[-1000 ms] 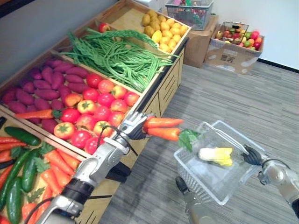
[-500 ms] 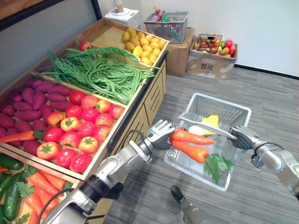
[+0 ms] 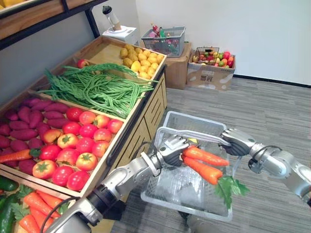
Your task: Pick vegetable in the basket
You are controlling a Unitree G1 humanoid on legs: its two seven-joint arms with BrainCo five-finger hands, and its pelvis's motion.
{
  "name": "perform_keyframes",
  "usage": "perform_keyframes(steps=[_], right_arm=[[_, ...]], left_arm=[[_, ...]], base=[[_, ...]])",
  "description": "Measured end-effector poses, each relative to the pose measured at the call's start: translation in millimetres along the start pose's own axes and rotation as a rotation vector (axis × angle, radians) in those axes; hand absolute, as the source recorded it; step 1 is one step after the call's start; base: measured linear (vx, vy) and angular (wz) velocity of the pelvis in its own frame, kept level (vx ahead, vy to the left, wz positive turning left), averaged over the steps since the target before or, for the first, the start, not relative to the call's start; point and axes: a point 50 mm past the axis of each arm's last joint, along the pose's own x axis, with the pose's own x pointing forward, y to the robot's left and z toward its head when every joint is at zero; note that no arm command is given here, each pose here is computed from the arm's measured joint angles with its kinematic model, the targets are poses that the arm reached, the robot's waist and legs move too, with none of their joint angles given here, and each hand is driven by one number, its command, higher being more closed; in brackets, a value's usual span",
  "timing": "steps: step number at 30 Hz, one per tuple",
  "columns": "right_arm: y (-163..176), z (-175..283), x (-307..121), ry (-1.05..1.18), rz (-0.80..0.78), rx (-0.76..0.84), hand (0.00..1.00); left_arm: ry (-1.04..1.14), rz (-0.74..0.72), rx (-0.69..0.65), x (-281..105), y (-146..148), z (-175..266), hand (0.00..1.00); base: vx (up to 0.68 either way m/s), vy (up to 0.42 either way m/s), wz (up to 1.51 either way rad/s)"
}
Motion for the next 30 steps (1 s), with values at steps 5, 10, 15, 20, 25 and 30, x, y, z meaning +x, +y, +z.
perform_keyframes(steps=[5, 10, 15, 20, 25, 30], right_arm=[[-5, 12, 0, -0.063, -0.004, -0.002, 1.0], [-13, 14, 3, -0.078, -0.01, -0.032, 1.0], [-16, 16, 1, -0.089, 0.001, -0.057, 1.0], [-16, 17, 2, -0.095, 0.016, -0.06, 1.0], [-15, 17, 2, -0.095, 0.02, -0.06, 1.0], [-15, 17, 2, -0.094, 0.027, -0.06, 1.0]], left_arm=[[0.046, -0.037, 0.002, -4, -8, -9, 1.0], [0.089, -0.073, -0.008, -5, -20, -16, 1.0], [0.117, -0.126, 0.009, -9, -31, -22, 1.0], [0.121, -0.194, 0.033, -14, -43, -23, 1.0], [0.117, -0.218, 0.064, -14, -46, -25, 1.0], [0.109, -0.237, 0.067, -13, -49, -24, 0.0]], base=[[0.02, -0.005, -0.05], [0.0, 0.0, 0.0], [0.01, -0.005, 0.0], [0.01, -0.009, -0.01], [0.01, -0.005, 0.0], [0.0, 0.0, 0.0]])
